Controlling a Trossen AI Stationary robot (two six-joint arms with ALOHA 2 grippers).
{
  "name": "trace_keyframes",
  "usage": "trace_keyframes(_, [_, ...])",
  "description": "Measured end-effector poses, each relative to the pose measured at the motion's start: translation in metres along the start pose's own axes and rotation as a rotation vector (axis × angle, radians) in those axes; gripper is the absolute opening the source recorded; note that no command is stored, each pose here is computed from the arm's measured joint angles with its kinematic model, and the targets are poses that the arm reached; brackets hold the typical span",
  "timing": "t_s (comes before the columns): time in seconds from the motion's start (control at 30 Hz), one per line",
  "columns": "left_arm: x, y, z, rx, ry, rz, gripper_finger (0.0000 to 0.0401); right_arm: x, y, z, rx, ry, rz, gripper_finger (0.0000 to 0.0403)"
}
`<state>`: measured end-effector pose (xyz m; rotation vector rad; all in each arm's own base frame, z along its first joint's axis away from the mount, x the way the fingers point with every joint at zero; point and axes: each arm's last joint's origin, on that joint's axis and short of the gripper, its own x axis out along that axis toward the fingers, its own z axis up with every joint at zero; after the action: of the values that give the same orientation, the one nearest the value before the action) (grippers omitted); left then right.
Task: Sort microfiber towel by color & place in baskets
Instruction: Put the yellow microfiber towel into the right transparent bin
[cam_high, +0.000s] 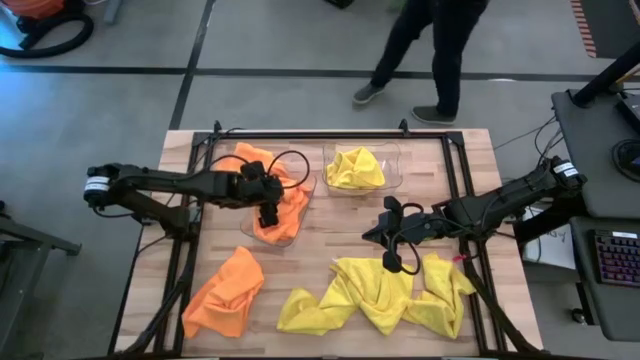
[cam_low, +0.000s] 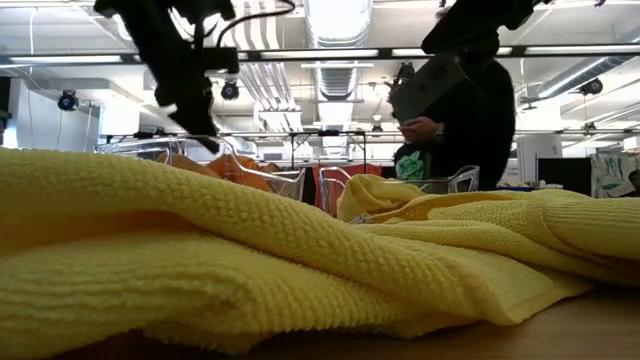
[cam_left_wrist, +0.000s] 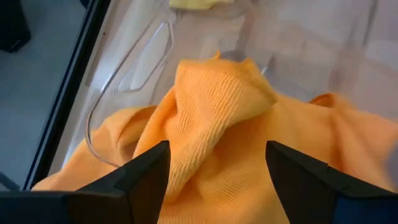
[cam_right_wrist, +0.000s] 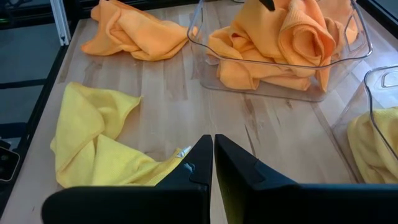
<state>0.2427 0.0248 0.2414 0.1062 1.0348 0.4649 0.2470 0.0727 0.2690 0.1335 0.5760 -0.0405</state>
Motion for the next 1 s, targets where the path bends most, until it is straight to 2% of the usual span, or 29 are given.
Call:
trace_keyframes(0.2, [-0.027, -0.001, 0.018, 0.027, -0.019, -0.029, 0.0247, 0.0, 0.0, 0.0, 0.025, 0.001, 0.0, 0.0013])
trace_keyframes(0.4, [-0.055, -0.017, 0.027, 0.039, -0.149, -0.07, 0.0247, 0.0, 0.001, -0.002, 0.069, 0.014, 0.002, 0.0013])
trace_keyframes(0.5, [-0.07, -0.032, 0.022, 0.051, -0.256, -0.091, 0.0247, -0.001, 0.004, -0.004, 0.076, 0.027, 0.014, 0.0013])
trace_keyframes(0.73, [-0.099, -0.068, 0.008, -0.024, -0.475, -0.191, 0.0247, -0.001, 0.006, -0.007, 0.125, 0.053, 0.015, 0.0013])
trace_keyframes(1.0, [-0.106, -0.114, -0.005, 0.016, -0.536, -0.238, 0.0247, 0.015, 0.009, -0.018, 0.18, 0.144, 0.009, 0.0013])
